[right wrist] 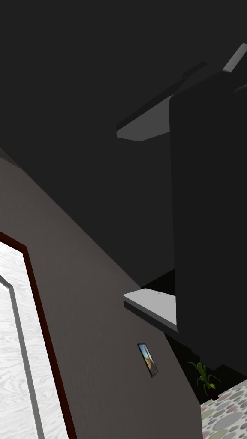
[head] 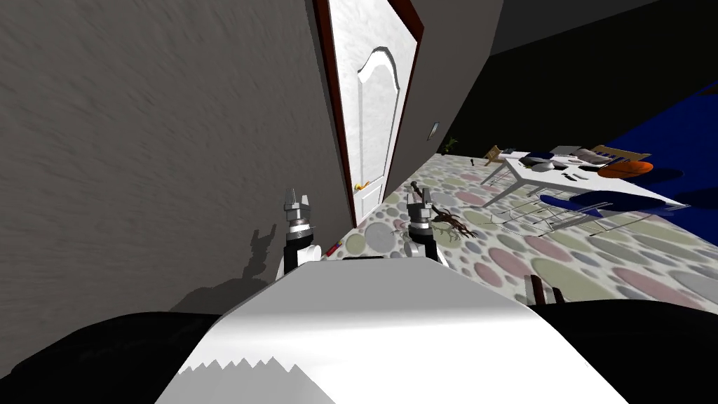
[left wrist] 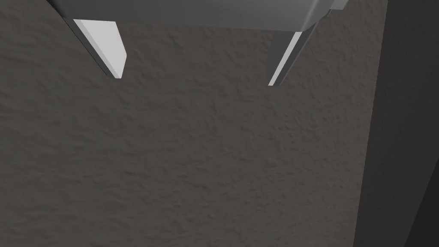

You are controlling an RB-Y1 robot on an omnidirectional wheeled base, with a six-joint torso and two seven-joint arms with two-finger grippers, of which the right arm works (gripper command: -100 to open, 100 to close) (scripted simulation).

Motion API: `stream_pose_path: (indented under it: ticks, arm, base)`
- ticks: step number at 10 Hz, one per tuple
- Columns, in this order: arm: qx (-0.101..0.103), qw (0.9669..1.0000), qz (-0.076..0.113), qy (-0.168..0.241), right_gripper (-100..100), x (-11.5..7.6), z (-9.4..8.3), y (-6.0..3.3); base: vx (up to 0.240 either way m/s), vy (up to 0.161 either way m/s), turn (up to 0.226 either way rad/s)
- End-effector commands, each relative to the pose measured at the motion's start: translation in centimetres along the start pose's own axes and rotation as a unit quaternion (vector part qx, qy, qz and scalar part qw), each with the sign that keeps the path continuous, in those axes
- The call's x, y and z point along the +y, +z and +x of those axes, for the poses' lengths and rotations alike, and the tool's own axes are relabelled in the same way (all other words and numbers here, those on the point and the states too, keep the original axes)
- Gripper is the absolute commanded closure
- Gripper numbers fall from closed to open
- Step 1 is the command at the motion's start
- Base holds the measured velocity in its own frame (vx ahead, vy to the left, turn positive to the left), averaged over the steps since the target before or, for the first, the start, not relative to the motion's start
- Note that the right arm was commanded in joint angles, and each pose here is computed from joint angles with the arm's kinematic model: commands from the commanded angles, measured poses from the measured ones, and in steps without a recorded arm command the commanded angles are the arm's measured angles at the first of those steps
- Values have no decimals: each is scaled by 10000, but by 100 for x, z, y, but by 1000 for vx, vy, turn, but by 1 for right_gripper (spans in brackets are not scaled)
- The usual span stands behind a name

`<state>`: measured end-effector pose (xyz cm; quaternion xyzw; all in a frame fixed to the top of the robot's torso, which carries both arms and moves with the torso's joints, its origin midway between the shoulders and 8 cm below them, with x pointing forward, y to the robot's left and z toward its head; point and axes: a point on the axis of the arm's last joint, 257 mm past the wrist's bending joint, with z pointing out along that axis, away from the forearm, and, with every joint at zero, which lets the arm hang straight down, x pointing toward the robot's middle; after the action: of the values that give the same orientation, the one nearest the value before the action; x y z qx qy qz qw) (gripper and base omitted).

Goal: Pull the door open

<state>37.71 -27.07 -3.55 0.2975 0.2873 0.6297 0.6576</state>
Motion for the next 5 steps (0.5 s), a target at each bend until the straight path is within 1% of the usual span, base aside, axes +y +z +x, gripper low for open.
stream_pose_path:
  ticks: [1,2,4,5]
  arm:
    - [115,9998,125,94,-100,-166,81,-24]
    - [107,9997,218,86,-100,-247,71,-61]
    - [256,9988,378,189,-100,-462,142,-83]
    - [247,9984,468,180,-100,-538,131,-122]
  base:
    - [89,-42,180]
    - [60,-33,91]
    - [56,-36,190]
    - [51,-42,53]
